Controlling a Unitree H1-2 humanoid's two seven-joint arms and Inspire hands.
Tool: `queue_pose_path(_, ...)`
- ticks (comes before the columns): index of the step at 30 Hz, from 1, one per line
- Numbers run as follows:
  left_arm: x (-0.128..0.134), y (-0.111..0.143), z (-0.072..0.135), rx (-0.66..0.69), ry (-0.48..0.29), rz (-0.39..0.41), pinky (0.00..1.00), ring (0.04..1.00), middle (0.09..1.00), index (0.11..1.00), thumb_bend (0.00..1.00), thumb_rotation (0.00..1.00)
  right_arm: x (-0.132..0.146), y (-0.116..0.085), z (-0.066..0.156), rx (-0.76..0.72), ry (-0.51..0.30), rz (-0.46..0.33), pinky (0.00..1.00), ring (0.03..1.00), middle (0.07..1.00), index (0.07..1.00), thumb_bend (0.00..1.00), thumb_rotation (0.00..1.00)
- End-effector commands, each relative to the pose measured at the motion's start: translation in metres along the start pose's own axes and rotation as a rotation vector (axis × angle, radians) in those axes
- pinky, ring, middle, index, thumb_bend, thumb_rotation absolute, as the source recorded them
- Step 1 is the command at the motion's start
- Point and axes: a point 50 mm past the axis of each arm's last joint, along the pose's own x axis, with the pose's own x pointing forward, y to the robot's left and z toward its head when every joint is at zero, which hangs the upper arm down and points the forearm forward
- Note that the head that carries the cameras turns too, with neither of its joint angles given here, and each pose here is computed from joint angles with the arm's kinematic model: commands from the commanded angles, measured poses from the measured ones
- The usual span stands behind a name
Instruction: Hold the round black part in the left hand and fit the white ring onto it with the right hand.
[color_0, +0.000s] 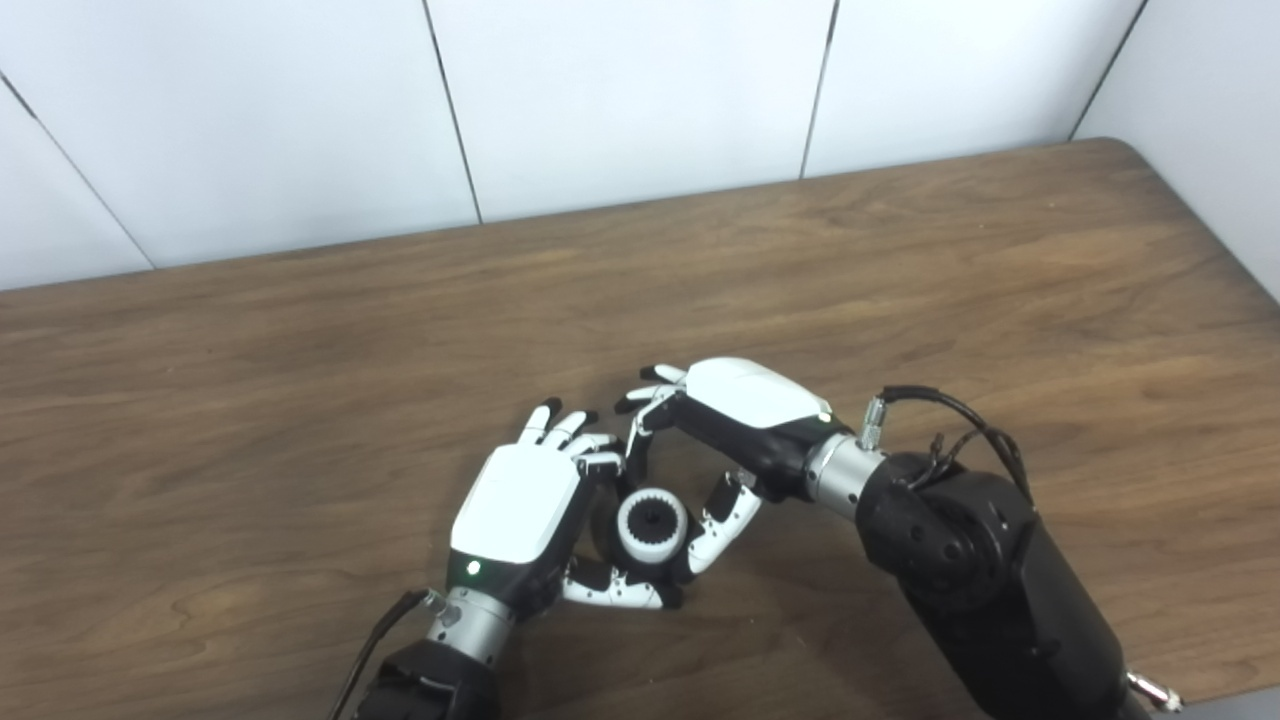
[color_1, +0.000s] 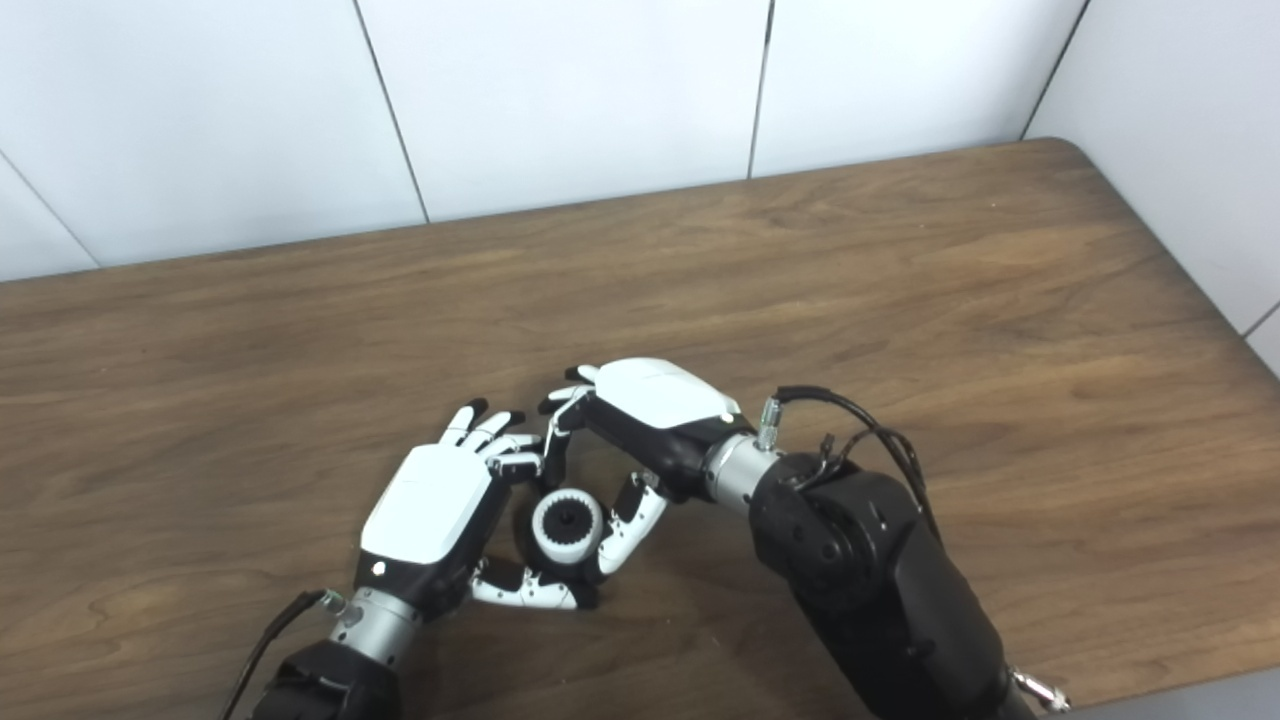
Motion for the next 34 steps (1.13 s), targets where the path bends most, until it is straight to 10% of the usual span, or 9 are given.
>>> queue_pose_path(1,0.004,0.008,0.002,0.013,-0.024,0.036,1.00,0.910,0.783,0.483,0.53,0.06,-0.001,-0.014,0.006,-0.034,-0.034,-0.049,0.98,0.988,0.879,0.548,1.00,0.13)
queue_pose_path(28,0.002,0.014,-0.007,0.042,0.006,0.003,1.00,0.920,0.799,0.494,0.52,0.08,-0.025,-0.038,-0.014,-0.031,0.037,-0.142,0.96,0.989,0.878,0.618,1.00,0.20)
queue_pose_path(30,0.001,0.015,-0.009,0.046,0.016,-0.006,1.00,0.928,0.811,0.608,0.84,0.24,-0.025,-0.037,-0.015,-0.031,0.043,-0.143,0.95,0.988,0.876,0.623,1.00,0.21)
queue_pose_path(34,0.000,0.018,-0.013,0.058,0.041,-0.018,1.00,0.936,0.832,0.690,0.97,0.34,-0.025,-0.037,-0.015,-0.030,0.051,-0.149,0.94,0.987,0.876,0.634,1.00,0.22)
